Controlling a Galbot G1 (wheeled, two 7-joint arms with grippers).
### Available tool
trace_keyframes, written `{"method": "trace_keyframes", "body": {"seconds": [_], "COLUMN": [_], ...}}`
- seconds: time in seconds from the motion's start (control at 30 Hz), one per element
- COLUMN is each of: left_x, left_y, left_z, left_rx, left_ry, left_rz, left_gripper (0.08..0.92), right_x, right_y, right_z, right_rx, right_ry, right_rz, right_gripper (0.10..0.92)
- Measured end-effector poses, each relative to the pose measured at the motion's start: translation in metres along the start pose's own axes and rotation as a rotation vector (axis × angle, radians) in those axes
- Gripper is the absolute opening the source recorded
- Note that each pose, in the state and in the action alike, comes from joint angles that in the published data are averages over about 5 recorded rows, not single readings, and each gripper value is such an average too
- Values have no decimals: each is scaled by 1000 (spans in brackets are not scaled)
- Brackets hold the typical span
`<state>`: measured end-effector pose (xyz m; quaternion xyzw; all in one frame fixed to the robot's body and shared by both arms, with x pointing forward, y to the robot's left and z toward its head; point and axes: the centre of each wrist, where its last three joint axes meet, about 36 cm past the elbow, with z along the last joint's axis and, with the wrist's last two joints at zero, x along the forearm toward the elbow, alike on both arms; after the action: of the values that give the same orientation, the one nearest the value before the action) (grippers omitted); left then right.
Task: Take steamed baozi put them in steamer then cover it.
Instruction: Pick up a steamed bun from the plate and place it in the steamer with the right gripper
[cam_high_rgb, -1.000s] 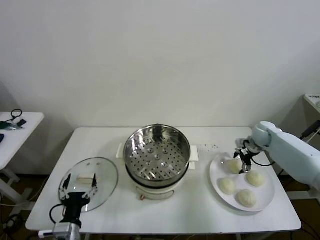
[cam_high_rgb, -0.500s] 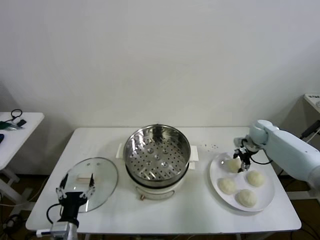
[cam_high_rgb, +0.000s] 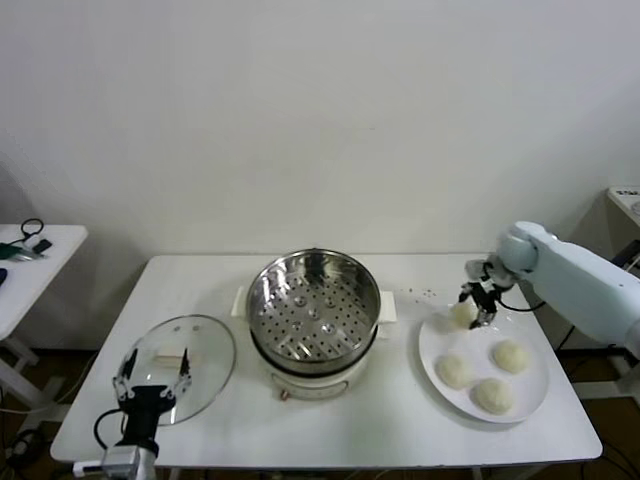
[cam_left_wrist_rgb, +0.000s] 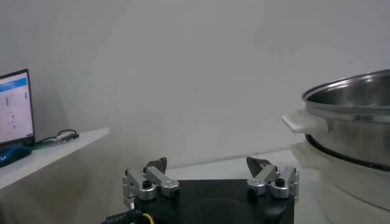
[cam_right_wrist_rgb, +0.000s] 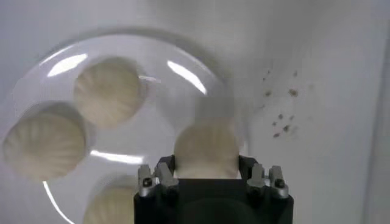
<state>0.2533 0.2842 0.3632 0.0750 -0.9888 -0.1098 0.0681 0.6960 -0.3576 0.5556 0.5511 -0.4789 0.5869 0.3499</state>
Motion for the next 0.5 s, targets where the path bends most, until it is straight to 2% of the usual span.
{"method": "trace_keyframes", "body": {"seconds": [0.33, 0.5], "left_x": [6, 6], "left_y": [-1, 0], "left_z": [3, 2], "left_rx": [5, 3], "left_ry": [14, 14], "left_rz": [2, 4], "left_gripper": [823, 823], "right_x": [91, 120], "right_y": [-62, -86], "right_z": [-79, -135], "right_rx": [322, 506], "right_ry": [7, 19], "right_rz": [70, 86], "right_gripper": [675, 679]}}
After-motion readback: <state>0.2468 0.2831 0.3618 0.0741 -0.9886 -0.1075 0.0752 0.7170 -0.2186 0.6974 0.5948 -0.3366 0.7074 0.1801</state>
